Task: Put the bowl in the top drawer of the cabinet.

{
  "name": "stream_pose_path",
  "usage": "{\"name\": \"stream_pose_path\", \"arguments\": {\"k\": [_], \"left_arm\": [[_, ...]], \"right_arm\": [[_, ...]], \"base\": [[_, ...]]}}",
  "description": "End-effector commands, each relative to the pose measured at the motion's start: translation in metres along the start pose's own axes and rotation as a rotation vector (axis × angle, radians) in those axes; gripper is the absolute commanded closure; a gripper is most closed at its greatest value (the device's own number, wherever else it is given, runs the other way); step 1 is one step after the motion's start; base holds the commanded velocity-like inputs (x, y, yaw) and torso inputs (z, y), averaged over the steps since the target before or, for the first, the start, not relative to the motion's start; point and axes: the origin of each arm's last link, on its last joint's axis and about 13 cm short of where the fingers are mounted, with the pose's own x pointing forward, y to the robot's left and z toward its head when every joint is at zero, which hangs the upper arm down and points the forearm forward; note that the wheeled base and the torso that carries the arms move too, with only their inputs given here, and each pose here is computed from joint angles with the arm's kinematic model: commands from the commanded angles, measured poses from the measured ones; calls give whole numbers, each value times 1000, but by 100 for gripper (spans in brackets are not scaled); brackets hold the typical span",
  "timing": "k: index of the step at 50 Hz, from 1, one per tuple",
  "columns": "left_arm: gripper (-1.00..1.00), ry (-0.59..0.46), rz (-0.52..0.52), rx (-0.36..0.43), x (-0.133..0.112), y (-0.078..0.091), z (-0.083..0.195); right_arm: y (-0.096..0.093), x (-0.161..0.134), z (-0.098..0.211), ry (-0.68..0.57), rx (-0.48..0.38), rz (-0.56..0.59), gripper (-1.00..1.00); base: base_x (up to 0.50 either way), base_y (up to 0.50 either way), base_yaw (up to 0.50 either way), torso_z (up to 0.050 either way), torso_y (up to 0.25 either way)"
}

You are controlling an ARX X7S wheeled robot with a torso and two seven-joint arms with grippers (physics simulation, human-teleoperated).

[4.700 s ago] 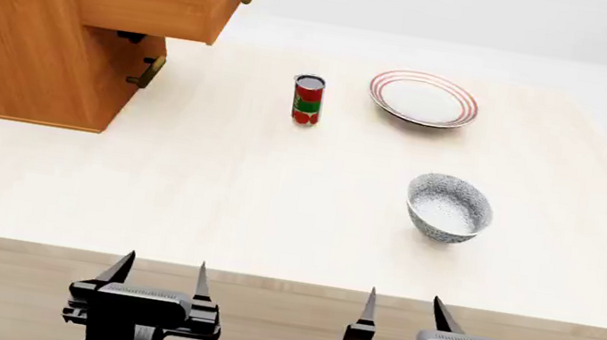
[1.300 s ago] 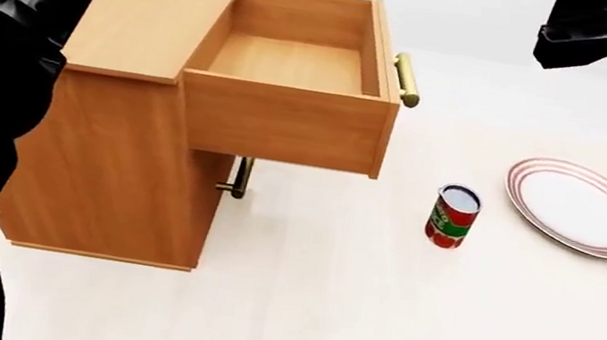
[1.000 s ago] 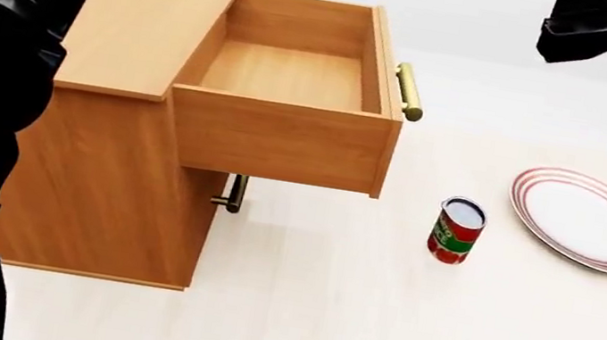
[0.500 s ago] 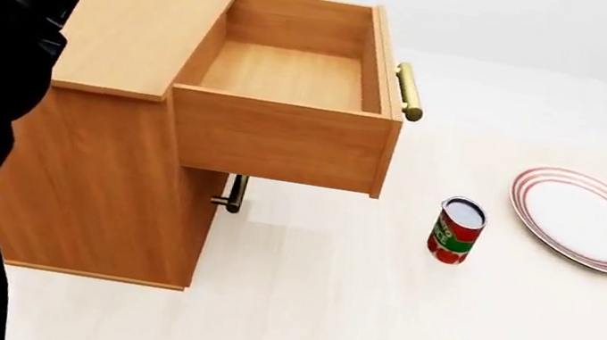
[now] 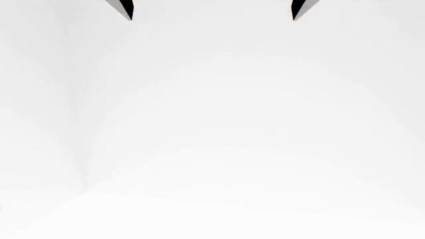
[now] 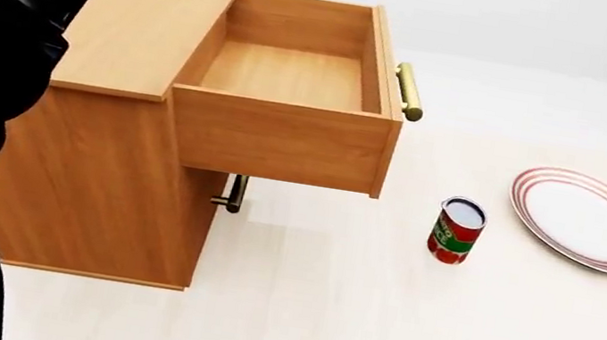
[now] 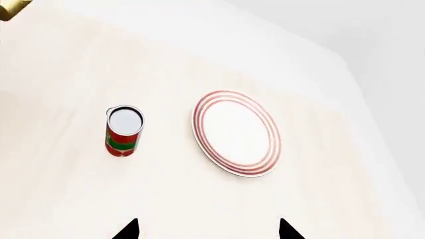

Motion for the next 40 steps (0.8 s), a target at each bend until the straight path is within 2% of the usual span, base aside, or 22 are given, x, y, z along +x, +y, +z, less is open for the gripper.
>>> {"name": "stream_pose_path", "arguments": {"k": [1,16,31,32,34,36,40], "left_arm": [[-100,17,-8,-7,0,0,0],[-100,16,-14,-12,0,0,0],[-100,39,-22,-15,-1,0,0],[-100,38,-21,-17,-1,0,5],[-100,34,-20,-18,-9,-1,41],[-100,37,-20,-18,-13,-2,59],[-100,50,-23,-17,-9,-2,61]], "right_arm": [[-8,6,-25,160,-39,-7,-100],[-9,26,-51,302,-120,6,-100],[-4,52,-88,386,-86,21,-100],[-4,53,-91,393,-83,19,-100],[-3,56,-95,412,-80,15,-100],[-1,61,-101,427,-76,13,-100],[3,70,-108,442,-63,17,-100]], "base": [[0,0,0,0,0],[0,0,0,0,0],[0,0,0,0,0],[0,0,0,0,0],[0,0,0,0,0],[0,0,0,0,0],[0,0,0,0,0]]}}
